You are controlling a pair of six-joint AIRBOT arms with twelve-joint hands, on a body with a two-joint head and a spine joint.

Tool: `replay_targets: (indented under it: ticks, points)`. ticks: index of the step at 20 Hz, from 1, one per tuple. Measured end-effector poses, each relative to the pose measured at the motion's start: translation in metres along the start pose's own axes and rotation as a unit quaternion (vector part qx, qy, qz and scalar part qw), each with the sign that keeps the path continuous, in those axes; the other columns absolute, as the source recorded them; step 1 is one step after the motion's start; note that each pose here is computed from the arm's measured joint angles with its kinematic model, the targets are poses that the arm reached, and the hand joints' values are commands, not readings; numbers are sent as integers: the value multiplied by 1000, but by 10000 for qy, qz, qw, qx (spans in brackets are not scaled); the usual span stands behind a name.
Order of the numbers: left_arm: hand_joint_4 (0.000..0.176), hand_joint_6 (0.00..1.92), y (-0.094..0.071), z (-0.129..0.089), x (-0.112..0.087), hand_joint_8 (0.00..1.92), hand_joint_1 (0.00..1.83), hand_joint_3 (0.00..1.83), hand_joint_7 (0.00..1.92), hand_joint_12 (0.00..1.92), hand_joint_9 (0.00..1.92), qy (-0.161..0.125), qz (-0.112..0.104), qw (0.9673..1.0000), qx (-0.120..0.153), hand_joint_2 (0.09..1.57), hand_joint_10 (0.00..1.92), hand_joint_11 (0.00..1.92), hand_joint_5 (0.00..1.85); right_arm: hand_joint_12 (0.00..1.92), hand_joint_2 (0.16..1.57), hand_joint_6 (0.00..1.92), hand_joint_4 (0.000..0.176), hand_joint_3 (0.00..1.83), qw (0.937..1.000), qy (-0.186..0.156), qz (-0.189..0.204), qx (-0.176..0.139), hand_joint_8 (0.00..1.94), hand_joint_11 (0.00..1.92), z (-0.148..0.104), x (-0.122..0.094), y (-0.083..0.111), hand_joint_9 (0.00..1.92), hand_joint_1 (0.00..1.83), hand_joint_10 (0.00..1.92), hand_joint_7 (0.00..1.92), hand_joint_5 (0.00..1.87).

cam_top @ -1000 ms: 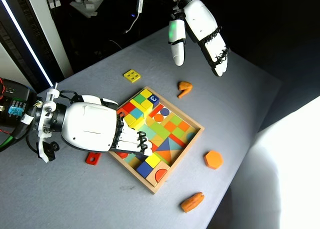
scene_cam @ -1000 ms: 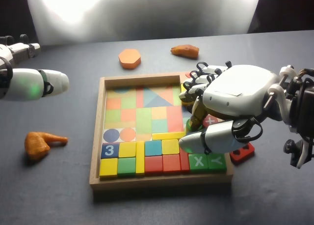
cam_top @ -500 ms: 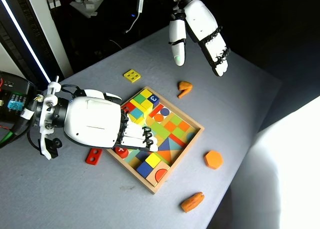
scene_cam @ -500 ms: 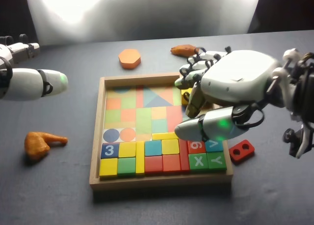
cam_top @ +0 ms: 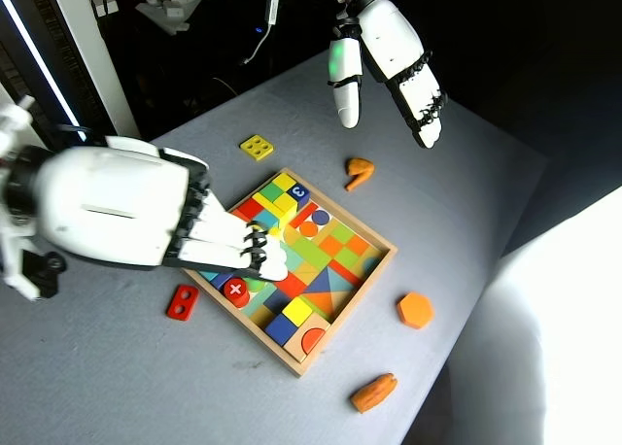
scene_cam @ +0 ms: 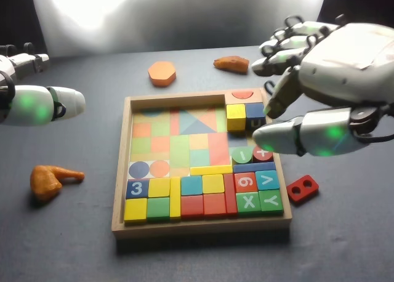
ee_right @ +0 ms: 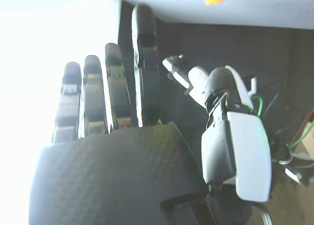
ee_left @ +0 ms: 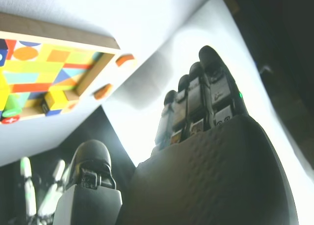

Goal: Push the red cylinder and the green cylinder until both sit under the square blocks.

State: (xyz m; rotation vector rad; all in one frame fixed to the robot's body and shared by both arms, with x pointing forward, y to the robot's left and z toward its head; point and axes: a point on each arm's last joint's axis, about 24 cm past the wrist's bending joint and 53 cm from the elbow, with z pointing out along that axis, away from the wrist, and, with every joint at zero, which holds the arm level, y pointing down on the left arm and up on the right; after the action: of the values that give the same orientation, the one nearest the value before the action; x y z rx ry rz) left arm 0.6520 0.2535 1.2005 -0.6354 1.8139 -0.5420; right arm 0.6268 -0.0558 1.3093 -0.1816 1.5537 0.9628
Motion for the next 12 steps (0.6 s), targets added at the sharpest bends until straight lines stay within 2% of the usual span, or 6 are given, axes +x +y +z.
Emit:
replay_targets:
  ticks: [3,5,6,7,9,12]
  points:
    - [37,5,0,0,0,11,0,0,87,740,147,1,-2,10000,-1,1207,25,0,23,1211,1176,2,0,1,9999,14,-132,22,35,0,-7,0,0,533,13,83,622,861]
    - [17,57,0,0,0,82,0,5,371,1378,398,-1,2,10000,1,1232,138,0,201,1412,1180,3,0,2,9999,29,-141,5,38,98,-7,1,2,736,14,122,781,835]
    - [0,72,0,0,0,109,0,0,574,1659,451,0,0,10000,0,1260,595,62,358,1486,1181,7,0,1,9999,35,-138,-3,39,185,-7,1,3,798,44,172,854,855]
    - [0,87,0,0,0,159,19,1,701,1743,473,-2,2,10000,-1,1280,931,157,457,1526,1179,1,0,1,9999,34,-137,-5,11,252,-7,1,3,796,70,334,917,882]
    - [0,164,0,0,0,589,66,2,797,1740,599,-1,0,10000,-1,1313,1223,353,713,1752,1177,10,0,1,9999,32,-139,-4,29,354,-7,1,3,627,129,1103,1024,950]
    - [0,189,0,0,0,672,183,1,825,1780,677,0,2,10000,2,1321,1263,403,811,1884,1181,12,0,1,9997,22,-240,-39,28,338,-7,1,4,547,98,1336,1029,977]
